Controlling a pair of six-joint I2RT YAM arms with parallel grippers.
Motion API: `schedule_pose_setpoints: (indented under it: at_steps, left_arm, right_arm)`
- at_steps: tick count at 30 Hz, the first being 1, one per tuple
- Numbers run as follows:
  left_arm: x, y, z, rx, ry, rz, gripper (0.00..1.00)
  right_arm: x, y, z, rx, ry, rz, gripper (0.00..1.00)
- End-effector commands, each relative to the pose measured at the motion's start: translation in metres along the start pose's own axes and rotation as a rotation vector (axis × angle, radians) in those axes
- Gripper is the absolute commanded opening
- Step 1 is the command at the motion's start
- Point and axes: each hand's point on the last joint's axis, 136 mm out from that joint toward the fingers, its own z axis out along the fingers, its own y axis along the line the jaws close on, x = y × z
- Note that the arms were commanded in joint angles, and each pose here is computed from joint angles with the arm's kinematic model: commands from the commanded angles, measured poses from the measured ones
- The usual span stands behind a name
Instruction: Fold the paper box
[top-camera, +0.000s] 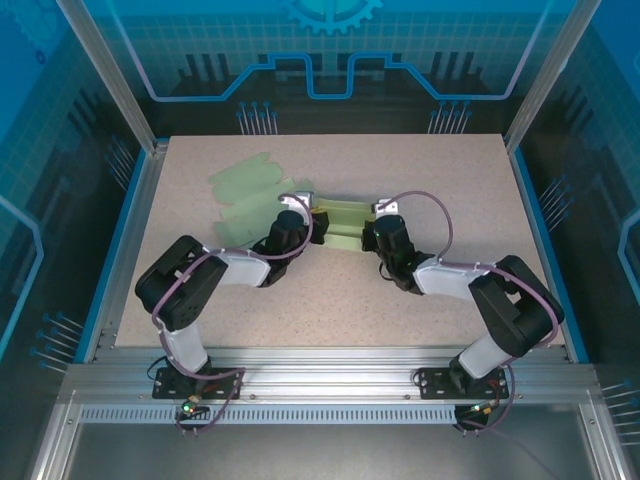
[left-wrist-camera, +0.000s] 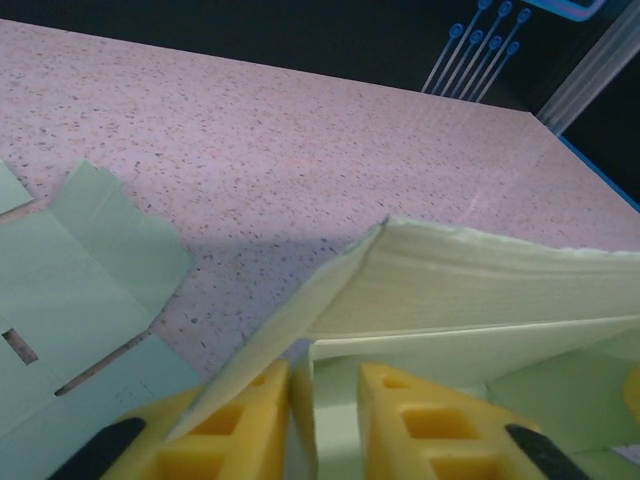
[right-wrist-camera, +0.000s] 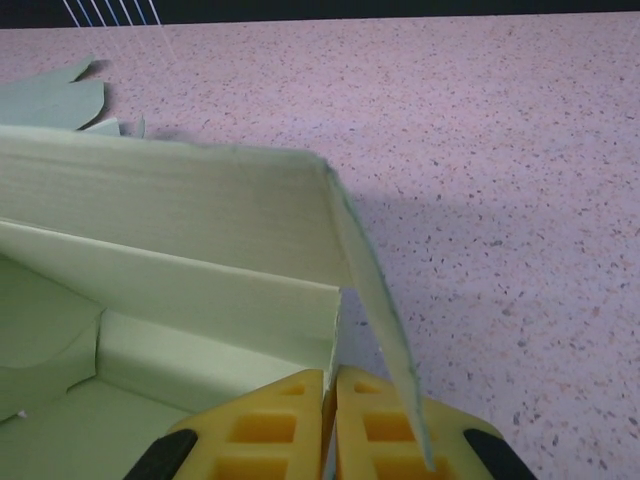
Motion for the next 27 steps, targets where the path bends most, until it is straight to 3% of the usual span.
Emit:
schedule_pose_setpoints:
  at_steps: [1,5,18,24,27]
  left_arm:
    - [0.001,-0.029,-0.014,0.125,0.011,-0.051,0.32]
    - [0.009,-0.030,-0.023,0.151,0.034,-0.101,0.46]
    - [0.046,-0.015,-0.054,0.178,0.089,-0.272,0.63]
    - [0.061,-0.014,-0.068,0.230,0.096,-0.341,0.81]
    - [0.068,-0.011,-0.072,0.217,0.124,-0.345,0.84]
  right_arm:
    - [0.011,0.023,-0.012,-0.088,0.012,-0.011,0.11]
    - [0.020,0.021,-0.017,-0.080,0.016,-0.025,0.11]
    - [0.054,0.012,-0.029,-0.023,0.049,-0.035,0.11]
    - [0.066,0.007,-0.033,0.000,0.063,-0.034,0.11]
    - [0.070,0.004,-0.033,0.009,0.070,-0.030,0.11]
